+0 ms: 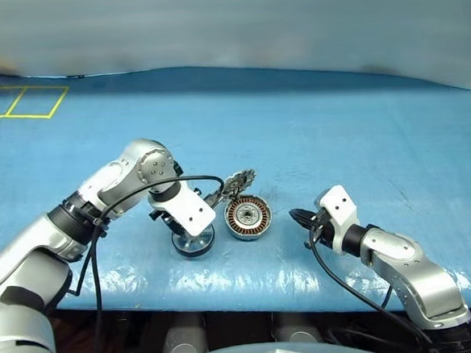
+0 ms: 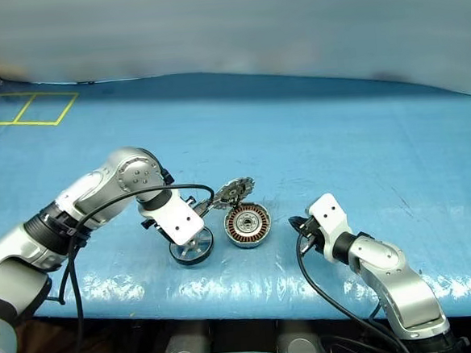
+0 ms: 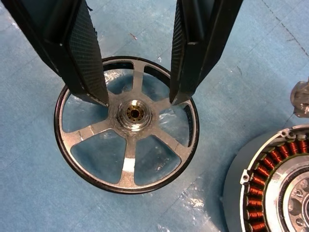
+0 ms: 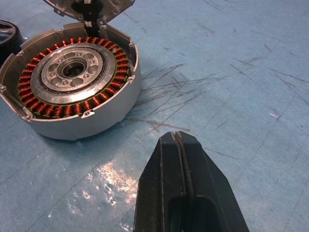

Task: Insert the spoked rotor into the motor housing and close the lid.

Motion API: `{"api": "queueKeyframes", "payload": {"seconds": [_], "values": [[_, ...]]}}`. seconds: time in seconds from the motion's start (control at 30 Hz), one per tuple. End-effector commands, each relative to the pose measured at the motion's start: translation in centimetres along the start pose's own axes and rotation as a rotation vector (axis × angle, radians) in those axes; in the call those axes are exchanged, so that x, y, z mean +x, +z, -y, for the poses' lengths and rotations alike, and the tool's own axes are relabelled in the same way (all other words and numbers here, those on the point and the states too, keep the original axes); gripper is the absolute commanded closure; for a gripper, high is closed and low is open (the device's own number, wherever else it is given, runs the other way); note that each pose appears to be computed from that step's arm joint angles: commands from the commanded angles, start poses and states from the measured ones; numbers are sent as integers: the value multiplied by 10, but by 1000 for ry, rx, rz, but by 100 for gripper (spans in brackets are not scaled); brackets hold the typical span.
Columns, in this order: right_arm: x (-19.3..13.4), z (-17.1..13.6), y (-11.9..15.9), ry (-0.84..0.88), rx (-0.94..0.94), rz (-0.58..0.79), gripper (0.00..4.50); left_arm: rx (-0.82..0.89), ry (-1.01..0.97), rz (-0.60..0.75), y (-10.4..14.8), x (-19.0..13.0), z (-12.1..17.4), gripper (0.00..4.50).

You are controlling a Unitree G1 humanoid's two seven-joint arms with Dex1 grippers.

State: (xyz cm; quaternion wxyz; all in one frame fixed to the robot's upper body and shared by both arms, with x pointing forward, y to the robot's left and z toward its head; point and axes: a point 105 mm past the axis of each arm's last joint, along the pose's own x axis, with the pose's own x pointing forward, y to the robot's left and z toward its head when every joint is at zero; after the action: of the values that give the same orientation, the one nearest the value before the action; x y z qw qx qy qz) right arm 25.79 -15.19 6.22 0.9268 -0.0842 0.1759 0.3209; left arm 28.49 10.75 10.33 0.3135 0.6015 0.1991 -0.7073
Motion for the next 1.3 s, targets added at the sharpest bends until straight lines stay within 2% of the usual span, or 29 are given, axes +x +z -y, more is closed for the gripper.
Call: {"api": "queueKeyframes", "payload": {"seconds": [0.03, 1.3], "values": [[-4, -1, 11, -3, -27, 36, 450, 17, -10, -2, 4, 1, 3, 239], [-2, -2, 13, 4, -33, 42, 450, 17, -1, -26, -2, 16, 11, 239]]}}
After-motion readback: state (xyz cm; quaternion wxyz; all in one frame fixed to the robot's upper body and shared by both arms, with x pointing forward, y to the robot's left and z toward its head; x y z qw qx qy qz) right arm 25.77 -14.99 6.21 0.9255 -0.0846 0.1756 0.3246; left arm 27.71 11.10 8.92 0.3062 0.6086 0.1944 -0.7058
